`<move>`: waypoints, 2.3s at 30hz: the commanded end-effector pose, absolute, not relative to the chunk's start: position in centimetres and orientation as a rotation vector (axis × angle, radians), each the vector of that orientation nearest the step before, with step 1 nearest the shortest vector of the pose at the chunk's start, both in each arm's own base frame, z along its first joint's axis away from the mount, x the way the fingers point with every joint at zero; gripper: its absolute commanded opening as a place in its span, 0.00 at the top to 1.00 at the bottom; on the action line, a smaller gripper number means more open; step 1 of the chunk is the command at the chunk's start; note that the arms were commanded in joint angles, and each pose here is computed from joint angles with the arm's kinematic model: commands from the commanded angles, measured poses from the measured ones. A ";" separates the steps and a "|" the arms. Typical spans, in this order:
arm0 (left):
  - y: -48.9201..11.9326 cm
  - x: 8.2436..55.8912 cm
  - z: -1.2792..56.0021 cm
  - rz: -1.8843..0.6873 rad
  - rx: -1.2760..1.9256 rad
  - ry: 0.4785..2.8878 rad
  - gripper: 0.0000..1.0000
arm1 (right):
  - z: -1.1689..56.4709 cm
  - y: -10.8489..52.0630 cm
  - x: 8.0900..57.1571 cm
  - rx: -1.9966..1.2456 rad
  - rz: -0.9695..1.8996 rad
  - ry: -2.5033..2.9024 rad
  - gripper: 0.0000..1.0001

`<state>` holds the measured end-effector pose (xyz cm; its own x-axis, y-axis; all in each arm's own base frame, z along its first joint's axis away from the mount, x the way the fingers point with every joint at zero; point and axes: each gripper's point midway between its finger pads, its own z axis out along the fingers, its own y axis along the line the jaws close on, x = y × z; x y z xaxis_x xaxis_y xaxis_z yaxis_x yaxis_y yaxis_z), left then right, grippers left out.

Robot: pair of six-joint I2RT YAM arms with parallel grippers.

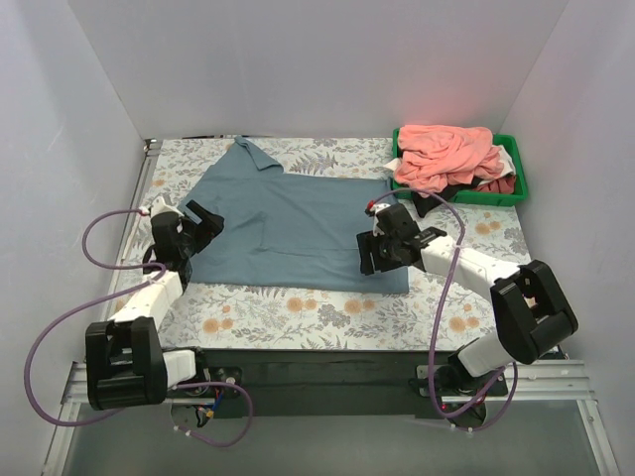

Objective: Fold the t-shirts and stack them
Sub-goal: Fold the tshirt

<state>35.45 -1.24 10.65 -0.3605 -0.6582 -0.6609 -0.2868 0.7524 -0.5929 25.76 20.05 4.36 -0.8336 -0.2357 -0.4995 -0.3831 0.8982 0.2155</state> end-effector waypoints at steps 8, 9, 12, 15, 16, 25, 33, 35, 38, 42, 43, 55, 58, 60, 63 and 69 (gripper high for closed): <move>-3.0 42.1 11.9 -0.540 -0.618 1.932 0.23 | 8.8 23.8 33.5 -0.459 0.408 2.419 0.29; -3.5 42.4 11.5 -0.557 -0.610 1.945 0.23 | 8.7 24.1 34.0 -0.457 0.405 2.417 0.29; -4.5 43.9 10.6 -0.621 -0.599 1.963 0.23 | 5.8 24.1 34.7 -0.456 0.354 2.477 0.30; -5.1 45.0 9.8 -0.668 -0.590 1.976 0.23 | 4.1 24.2 34.4 -0.455 0.364 2.501 0.30; -5.2 45.2 8.9 -0.670 -0.595 1.994 0.23 | 3.8 24.3 34.2 -0.454 0.370 2.509 0.30; -3.6 42.4 3.5 -0.609 -0.717 2.127 0.23 | 1.1 22.8 31.6 -0.455 0.353 2.593 0.31; -3.2 38.1 2.7 -0.562 -0.749 2.164 0.23 | -0.8 21.9 27.6 -0.476 0.420 2.692 0.31; -3.0 37.0 2.7 -0.539 -0.751 2.171 0.23 | -0.9 21.8 26.8 -0.484 0.444 2.703 0.31; -2.4 36.0 3.2 -0.491 -0.759 2.164 0.22 | -0.8 21.7 25.4 -0.485 0.478 2.715 0.32; -2.2 34.5 3.9 -0.469 -0.764 2.147 0.22 | -0.2 21.7 23.7 -0.493 0.523 2.715 0.31; -2.2 33.7 3.6 -0.464 -0.772 2.155 0.22 | -0.5 21.5 22.9 -0.498 0.528 2.732 0.31; -1.8 33.0 7.6 -0.472 -0.762 2.015 0.23 | 3.1 22.3 22.9 -0.511 0.545 2.650 0.31; -2.3 34.8 9.3 -0.505 -0.708 1.978 0.23 | 5.4 23.0 25.2 -0.508 0.521 2.565 0.30; -2.8 36.2 10.5 -0.488 -0.667 1.948 0.23 | 6.6 23.7 26.9 -0.517 0.502 2.517 0.30; -4.8 38.9 11.3 -0.463 -0.579 1.954 0.23 | 7.2 24.2 28.6 -0.517 0.472 2.482 0.29; -6.8 43.1 9.0 -0.468 -0.535 2.031 0.23 | 7.2 26.2 30.8 -0.558 0.507 2.426 0.29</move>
